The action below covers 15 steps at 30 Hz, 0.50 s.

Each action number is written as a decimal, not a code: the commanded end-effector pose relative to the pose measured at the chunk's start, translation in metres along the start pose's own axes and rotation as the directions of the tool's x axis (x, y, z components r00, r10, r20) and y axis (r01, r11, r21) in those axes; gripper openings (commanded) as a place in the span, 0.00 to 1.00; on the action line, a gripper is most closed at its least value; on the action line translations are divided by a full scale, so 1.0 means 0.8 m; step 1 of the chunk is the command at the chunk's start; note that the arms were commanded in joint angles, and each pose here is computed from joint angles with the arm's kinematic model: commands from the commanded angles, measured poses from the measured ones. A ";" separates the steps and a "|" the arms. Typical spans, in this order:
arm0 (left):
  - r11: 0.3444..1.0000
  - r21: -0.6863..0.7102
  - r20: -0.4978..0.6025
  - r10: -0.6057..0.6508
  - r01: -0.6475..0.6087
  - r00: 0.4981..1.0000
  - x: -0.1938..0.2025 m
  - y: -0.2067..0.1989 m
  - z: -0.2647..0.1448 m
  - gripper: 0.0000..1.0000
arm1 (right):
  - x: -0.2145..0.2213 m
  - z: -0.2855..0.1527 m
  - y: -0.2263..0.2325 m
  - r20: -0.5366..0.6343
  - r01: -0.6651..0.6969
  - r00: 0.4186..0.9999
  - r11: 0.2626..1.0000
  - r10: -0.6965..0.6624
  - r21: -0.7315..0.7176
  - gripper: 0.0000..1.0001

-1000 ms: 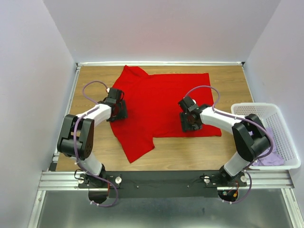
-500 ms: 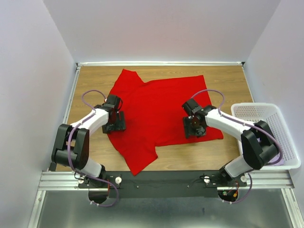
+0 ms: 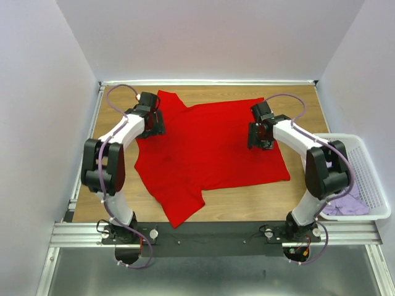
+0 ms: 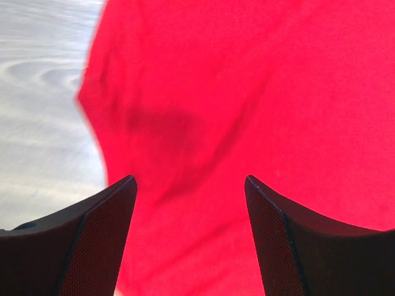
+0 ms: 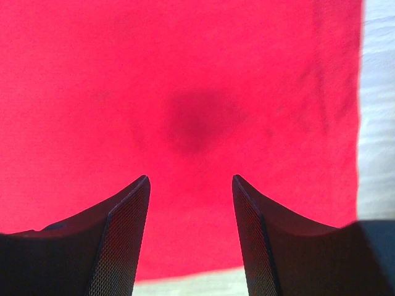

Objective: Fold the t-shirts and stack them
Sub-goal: Flatten the tshirt out

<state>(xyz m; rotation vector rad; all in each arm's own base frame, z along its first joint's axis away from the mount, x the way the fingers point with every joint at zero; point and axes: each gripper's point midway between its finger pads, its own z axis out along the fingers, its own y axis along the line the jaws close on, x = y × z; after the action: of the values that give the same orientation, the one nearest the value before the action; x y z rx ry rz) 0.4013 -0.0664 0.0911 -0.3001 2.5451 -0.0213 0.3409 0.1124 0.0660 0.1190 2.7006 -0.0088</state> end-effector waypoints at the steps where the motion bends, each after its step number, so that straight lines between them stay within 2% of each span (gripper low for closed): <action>1: 1.000 -0.006 -0.069 0.029 -0.030 0.997 0.018 0.000 0.038 0.78 | -0.007 0.032 -0.018 -0.007 -0.031 0.999 0.999 0.032 0.027 0.63; 8: 0.998 -0.043 -0.211 0.031 -0.041 0.977 0.097 0.031 0.057 0.78 | 0.038 0.048 -0.033 -0.079 -0.043 0.996 0.998 0.047 0.053 0.63; 13: 0.998 -0.058 -0.303 0.015 -0.034 0.953 0.155 0.053 0.048 0.78 | 0.084 0.038 -0.043 -0.135 -0.080 0.987 0.996 0.086 0.051 0.63; 15: 0.997 -0.067 -0.311 0.012 -0.035 0.950 0.163 0.059 0.041 0.78 | 0.101 0.032 -0.047 -0.164 -0.091 0.981 0.994 0.099 0.056 0.63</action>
<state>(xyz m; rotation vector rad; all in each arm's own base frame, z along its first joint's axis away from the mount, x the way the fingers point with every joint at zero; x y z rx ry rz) 0.3606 -0.0550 0.0200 -0.2938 2.6844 0.0047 0.3093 0.0850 0.0169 0.2293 2.7806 -0.0339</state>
